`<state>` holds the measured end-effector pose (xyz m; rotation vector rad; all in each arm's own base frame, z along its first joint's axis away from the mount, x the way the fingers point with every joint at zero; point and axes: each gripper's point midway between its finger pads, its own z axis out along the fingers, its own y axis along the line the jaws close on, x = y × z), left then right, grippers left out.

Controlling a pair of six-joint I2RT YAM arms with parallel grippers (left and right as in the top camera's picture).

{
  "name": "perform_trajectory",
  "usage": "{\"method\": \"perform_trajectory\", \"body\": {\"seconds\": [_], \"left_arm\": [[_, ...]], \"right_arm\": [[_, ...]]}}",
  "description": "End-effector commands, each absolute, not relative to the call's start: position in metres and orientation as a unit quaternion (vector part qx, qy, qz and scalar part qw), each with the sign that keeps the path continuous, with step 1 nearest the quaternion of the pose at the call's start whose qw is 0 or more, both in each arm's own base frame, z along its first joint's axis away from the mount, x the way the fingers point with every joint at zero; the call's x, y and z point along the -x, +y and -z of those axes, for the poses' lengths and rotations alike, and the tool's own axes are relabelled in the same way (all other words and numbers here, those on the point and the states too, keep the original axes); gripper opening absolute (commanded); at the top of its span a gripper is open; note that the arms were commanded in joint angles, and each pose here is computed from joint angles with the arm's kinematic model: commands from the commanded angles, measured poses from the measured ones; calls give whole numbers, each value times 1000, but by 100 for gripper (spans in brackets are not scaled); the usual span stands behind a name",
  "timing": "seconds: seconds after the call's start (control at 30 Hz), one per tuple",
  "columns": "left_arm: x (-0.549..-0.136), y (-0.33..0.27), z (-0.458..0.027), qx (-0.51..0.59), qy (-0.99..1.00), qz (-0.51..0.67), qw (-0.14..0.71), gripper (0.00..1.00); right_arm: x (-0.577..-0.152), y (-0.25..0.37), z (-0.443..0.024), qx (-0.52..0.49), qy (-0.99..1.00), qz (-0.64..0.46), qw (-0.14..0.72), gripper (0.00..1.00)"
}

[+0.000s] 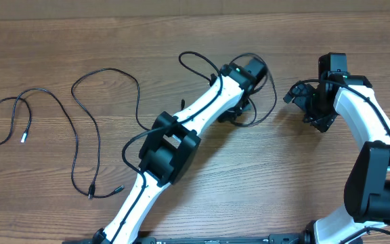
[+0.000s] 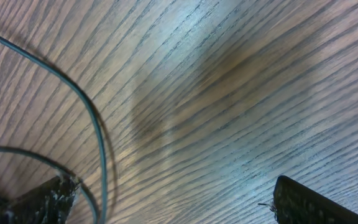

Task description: Untangle cables

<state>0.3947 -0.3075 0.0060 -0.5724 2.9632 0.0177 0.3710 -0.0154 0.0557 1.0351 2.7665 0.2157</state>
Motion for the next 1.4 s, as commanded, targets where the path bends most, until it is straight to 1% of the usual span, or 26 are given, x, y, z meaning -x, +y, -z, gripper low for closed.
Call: {"method": "perform_trajectory", "body": {"seconds": [0.0,0.13,0.4,0.57,0.67,0.83,0.97,1.03,1.2,1.3,1.33,1.37], "left_arm": [[-423,-283,-28,151,985,-14,86,4],[-452,-252,-82,164,977,-20,138,4],[-488,-196,-186,164,958,12,234,4],[-499,-129,-241,224,928,-9,296,4],[-499,-85,-263,262,913,-21,313,4],[-487,-12,-283,325,892,-43,313,4],[-474,37,-278,375,879,-67,289,4],[-464,56,-273,402,872,-74,269,4],[-452,78,-263,424,869,-82,241,5],[-447,82,-257,426,871,-92,227,9],[-446,82,-254,423,873,-94,223,13],[-446,82,-253,421,874,-96,220,23]], "right_arm": [[-373,-16,-56,-349,930,-69,94,100],[-373,-16,-56,-349,930,-69,94,100],[-373,-16,-56,-349,930,-69,94,100],[-373,-16,-56,-349,930,-69,94,100],[-373,-16,-56,-349,930,-69,94,100],[-373,-16,-56,-349,930,-69,94,100],[-373,-16,-56,-349,930,-69,94,100],[-373,-16,-56,-349,930,-69,94,100],[-373,-16,-56,-349,930,-69,94,100],[-373,-16,-56,-349,930,-69,94,100],[-373,-16,-56,-349,930,-69,94,100],[-373,-16,-56,-349,930,-69,94,100]]}}
